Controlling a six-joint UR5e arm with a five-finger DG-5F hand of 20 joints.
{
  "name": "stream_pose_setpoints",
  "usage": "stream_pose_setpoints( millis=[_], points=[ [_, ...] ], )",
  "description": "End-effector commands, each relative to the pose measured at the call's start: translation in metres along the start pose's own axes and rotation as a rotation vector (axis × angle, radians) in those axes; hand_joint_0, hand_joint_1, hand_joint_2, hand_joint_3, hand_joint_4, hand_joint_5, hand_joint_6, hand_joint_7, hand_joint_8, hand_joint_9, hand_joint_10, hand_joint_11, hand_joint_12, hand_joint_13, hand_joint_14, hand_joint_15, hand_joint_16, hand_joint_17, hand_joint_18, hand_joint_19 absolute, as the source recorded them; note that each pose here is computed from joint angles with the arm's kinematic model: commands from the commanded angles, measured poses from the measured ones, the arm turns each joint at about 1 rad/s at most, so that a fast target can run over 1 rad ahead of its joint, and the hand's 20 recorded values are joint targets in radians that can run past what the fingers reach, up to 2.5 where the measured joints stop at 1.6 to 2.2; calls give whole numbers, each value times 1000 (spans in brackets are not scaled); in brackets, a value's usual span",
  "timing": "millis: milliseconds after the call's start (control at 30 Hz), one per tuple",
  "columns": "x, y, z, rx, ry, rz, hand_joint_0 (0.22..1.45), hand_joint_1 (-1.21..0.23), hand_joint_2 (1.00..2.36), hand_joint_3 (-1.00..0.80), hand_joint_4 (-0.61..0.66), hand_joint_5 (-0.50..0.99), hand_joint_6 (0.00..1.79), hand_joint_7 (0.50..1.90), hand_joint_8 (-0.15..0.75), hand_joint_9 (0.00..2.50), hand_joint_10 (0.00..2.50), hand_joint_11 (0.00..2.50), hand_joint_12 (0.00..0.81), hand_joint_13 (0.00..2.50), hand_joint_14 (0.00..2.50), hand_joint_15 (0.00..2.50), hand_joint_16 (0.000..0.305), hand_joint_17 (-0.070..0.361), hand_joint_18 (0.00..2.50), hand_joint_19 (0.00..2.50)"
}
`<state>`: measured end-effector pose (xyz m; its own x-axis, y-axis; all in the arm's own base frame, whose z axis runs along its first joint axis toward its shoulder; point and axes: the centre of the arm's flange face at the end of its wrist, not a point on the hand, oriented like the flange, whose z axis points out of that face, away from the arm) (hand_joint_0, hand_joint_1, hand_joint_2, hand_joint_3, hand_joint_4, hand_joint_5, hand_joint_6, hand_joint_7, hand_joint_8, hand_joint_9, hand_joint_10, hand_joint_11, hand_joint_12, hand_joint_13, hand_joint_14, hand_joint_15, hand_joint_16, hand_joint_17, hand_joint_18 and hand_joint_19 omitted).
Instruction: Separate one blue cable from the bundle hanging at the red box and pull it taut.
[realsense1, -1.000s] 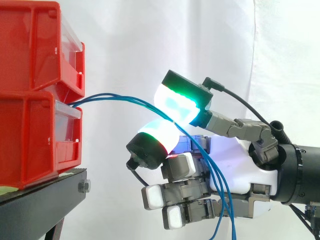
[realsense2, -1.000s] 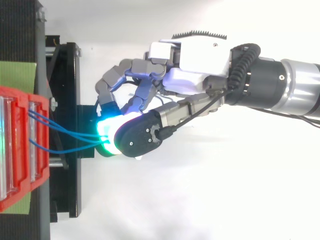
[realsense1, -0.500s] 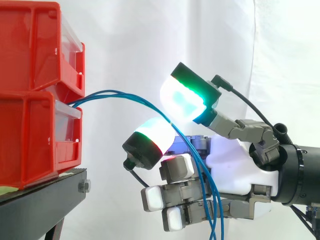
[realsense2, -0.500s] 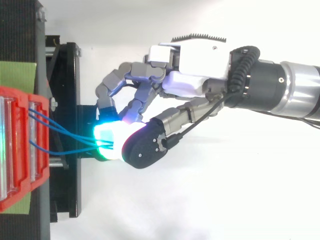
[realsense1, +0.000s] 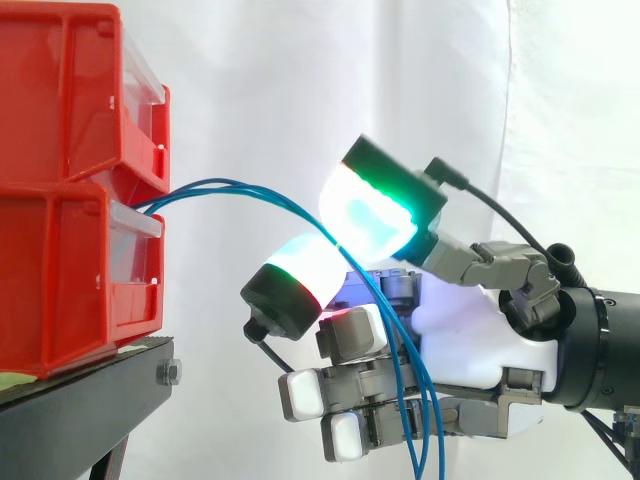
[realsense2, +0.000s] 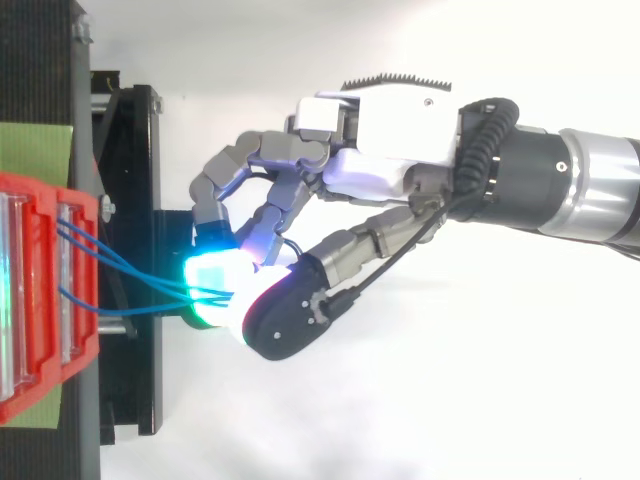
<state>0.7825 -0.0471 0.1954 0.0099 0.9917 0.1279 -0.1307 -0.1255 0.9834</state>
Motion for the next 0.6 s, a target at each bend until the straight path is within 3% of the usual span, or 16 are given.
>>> stream_pose_setpoints(
  millis=[0,67,167,233,433,567],
  points=[
    [1,0,0,0,2,0,702,-809,1017,-267,31,-174,954,1081,358,1158,14,948,351,908,17,538,44,98,829,687],
    [1,0,0,-1,3,0,740,-831,1020,-190,13,-176,959,1239,363,1170,14,986,351,921,19,546,43,97,827,687],
    [1,0,0,-1,3,0,800,-856,1018,-248,-43,-183,980,1161,359,1156,13,1018,349,920,19,559,42,94,799,717],
    [2,0,0,-1,4,1,848,-872,1001,-500,-36,-180,977,1117,344,1170,14,1034,342,920,17,561,40,91,776,711],
    [-4,1,0,-2,0,1,770,-943,1000,-500,-13,-131,953,1272,346,1223,16,1034,334,927,19,558,39,89,804,653],
    [-9,1,-1,5,-3,1,704,-981,1000,-500,6,-114,945,1249,350,1249,17,1009,334,936,19,562,39,87,801,673]
  ],
)
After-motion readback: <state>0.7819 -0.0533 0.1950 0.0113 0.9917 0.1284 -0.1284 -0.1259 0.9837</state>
